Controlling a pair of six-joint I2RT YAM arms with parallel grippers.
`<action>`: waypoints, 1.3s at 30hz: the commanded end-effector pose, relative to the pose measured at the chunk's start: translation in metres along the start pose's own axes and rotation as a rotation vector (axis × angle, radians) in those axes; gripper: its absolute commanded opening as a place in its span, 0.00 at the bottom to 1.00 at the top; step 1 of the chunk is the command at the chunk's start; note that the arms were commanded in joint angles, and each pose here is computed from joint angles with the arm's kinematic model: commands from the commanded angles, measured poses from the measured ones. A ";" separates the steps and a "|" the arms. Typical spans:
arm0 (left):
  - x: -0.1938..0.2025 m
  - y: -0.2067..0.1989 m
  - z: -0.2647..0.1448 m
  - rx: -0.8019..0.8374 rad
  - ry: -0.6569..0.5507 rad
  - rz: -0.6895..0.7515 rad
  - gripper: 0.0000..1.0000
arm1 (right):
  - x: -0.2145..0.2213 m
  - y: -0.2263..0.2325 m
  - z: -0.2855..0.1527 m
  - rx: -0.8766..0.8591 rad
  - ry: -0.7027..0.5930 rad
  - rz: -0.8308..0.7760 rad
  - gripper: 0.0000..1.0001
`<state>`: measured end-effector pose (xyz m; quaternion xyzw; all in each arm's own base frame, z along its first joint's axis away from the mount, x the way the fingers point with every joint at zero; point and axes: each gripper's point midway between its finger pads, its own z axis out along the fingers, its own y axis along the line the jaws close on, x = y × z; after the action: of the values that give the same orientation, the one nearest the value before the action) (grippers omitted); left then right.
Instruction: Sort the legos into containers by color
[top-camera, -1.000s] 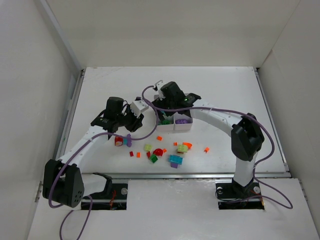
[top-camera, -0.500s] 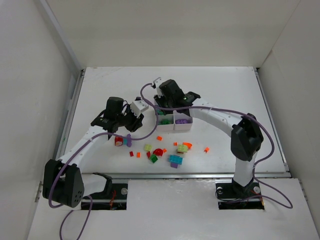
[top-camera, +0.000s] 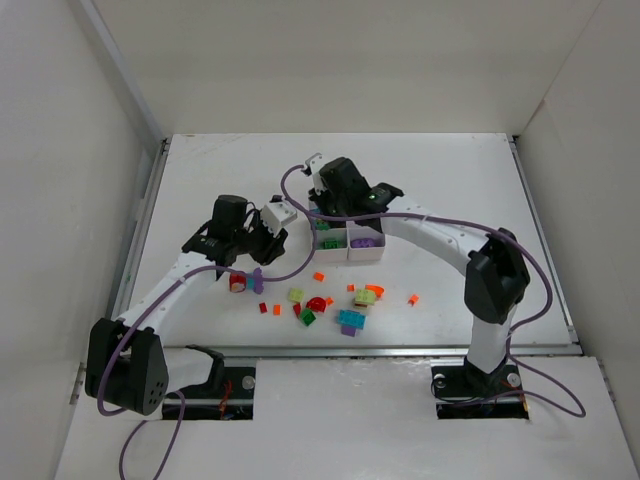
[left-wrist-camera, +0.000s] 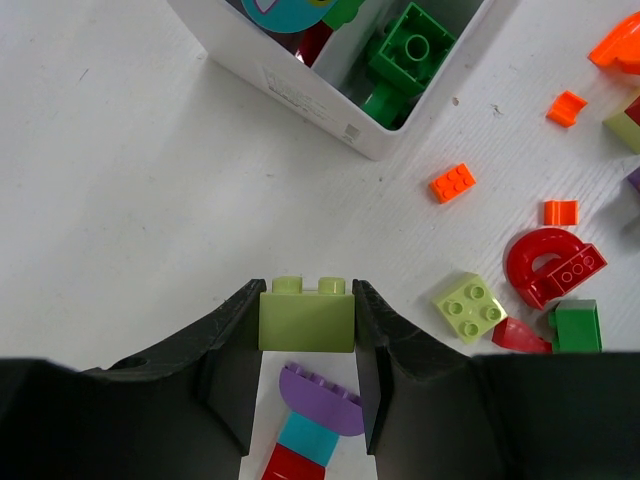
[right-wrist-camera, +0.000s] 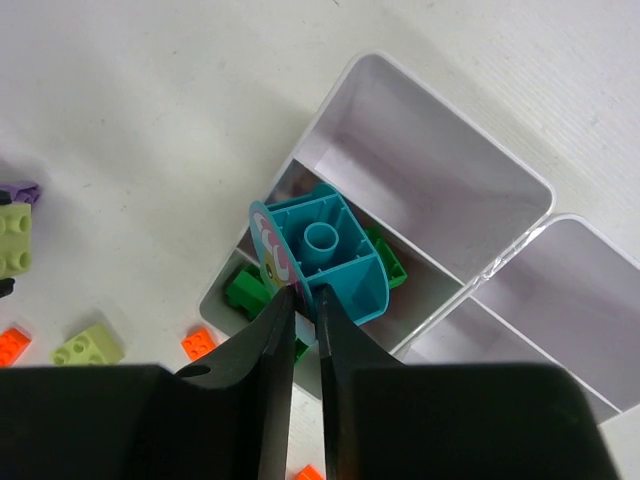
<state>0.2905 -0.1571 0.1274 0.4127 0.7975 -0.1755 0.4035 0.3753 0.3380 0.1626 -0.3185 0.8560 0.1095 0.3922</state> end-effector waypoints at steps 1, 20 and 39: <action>-0.007 0.001 -0.001 -0.003 -0.034 0.004 0.00 | -0.021 -0.008 -0.014 0.017 -0.075 -0.012 0.00; -0.003 0.002 0.000 -0.010 -0.022 0.000 0.00 | -0.049 0.007 -0.052 -0.093 -0.253 -0.058 0.00; -0.026 -0.009 -0.054 -0.053 -0.195 0.078 0.00 | -0.055 0.101 0.019 -0.528 -0.173 -0.182 0.00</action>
<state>0.2737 -0.1356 0.1787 0.4008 0.7592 -0.1555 0.4888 0.3583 0.4337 0.1746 -0.4525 0.7549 0.2874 0.3780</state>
